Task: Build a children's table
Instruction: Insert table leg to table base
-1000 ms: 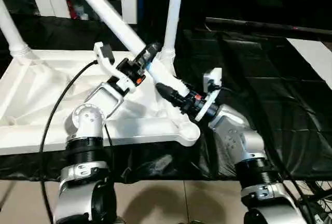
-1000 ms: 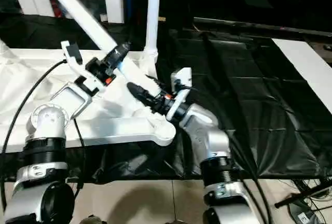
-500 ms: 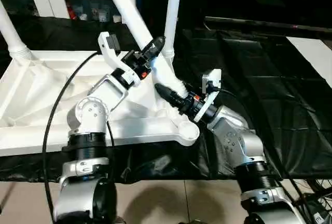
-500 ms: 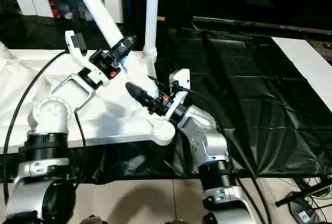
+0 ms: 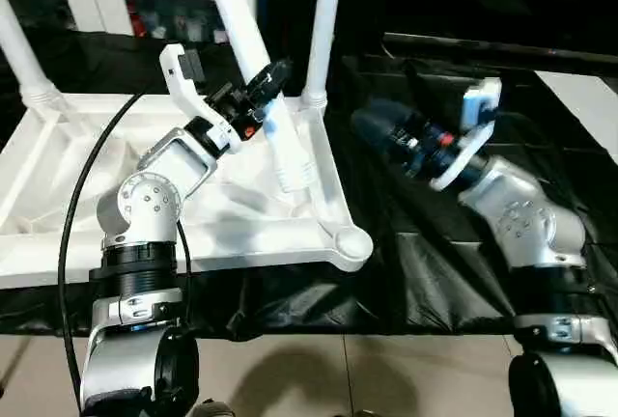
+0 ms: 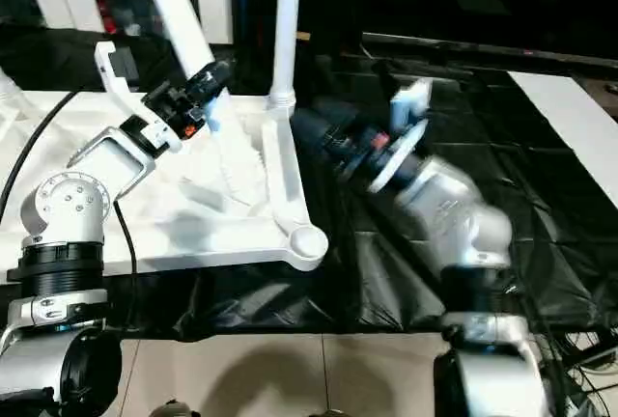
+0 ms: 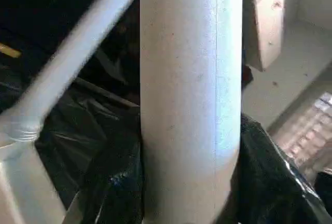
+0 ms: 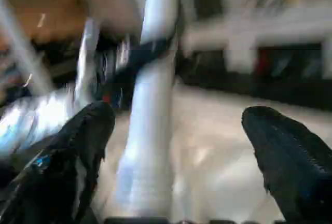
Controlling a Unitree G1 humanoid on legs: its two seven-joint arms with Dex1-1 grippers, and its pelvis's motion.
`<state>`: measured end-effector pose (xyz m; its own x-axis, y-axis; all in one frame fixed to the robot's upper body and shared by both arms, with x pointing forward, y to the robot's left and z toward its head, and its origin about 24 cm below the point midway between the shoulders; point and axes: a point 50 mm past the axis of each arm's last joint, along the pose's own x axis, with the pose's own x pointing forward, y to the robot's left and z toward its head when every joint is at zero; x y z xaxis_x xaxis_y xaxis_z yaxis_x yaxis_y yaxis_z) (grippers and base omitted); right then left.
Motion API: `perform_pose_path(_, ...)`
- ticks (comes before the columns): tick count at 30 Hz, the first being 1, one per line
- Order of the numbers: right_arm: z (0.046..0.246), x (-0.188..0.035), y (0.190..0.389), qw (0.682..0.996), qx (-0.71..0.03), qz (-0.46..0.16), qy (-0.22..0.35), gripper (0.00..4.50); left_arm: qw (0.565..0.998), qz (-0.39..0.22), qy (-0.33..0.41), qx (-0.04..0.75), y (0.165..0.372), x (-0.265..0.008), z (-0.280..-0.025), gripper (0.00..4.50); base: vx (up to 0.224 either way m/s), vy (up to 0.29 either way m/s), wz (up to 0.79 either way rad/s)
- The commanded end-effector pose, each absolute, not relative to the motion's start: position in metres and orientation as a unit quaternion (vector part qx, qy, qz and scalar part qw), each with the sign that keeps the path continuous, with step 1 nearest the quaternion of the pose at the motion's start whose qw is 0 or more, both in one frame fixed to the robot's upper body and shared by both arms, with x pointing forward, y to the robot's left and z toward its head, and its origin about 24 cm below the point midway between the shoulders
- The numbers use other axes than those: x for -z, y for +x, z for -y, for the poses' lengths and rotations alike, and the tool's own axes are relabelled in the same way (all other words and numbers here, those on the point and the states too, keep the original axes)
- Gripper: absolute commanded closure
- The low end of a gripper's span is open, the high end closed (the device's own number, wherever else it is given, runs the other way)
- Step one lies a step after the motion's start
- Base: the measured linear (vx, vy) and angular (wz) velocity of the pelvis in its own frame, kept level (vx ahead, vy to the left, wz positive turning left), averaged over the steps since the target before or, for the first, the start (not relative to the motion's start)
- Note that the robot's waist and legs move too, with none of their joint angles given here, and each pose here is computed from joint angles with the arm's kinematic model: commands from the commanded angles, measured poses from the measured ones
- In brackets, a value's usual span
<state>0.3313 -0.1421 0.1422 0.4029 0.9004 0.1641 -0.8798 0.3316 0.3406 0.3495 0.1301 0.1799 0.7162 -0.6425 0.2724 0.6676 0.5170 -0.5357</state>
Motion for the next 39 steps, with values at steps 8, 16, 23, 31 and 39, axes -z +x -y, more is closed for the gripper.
perform_pose_path(8, 0.113, -0.147, 0.33, 0.793, -0.596, -0.077, 0.107, 0.0, 0.885, 0.02, -0.214, 0.412, 0.342, -0.192, -0.106, 2.58, 0.0, 0.0, 0.0)
perform_pose_path(16, 0.076, -0.134, 0.347, 0.87, -0.483, -0.084, 0.058, 0.0, 0.931, 0.021, -0.133, 0.339, 0.348, -0.188, -0.093, 2.58, 0.0, 0.0, 0.0)
perform_pose_path(23, 0.064, -0.132, 0.356, 0.907, -0.407, -0.069, 0.086, 0.51, 0.952, 0.032, -0.08, 0.294, 0.354, -0.188, -0.091, 2.58, 0.0, 0.0, 0.0)
perform_pose_path(31, 0.046, -0.131, 0.354, 0.905, -0.413, -0.06, 0.082, 1.22, 0.958, 0.038, -0.059, 0.279, 0.354, -0.186, -0.086, 2.58, 0.0, 0.0, 0.0)
perform_pose_path(39, 0.041, -0.128, 0.354, 0.899, -0.416, -0.081, 0.107, 1.91, 0.96, 0.044, -0.049, 0.271, 0.355, -0.188, -0.087, 2.58, 0.0, 0.0, 0.0)
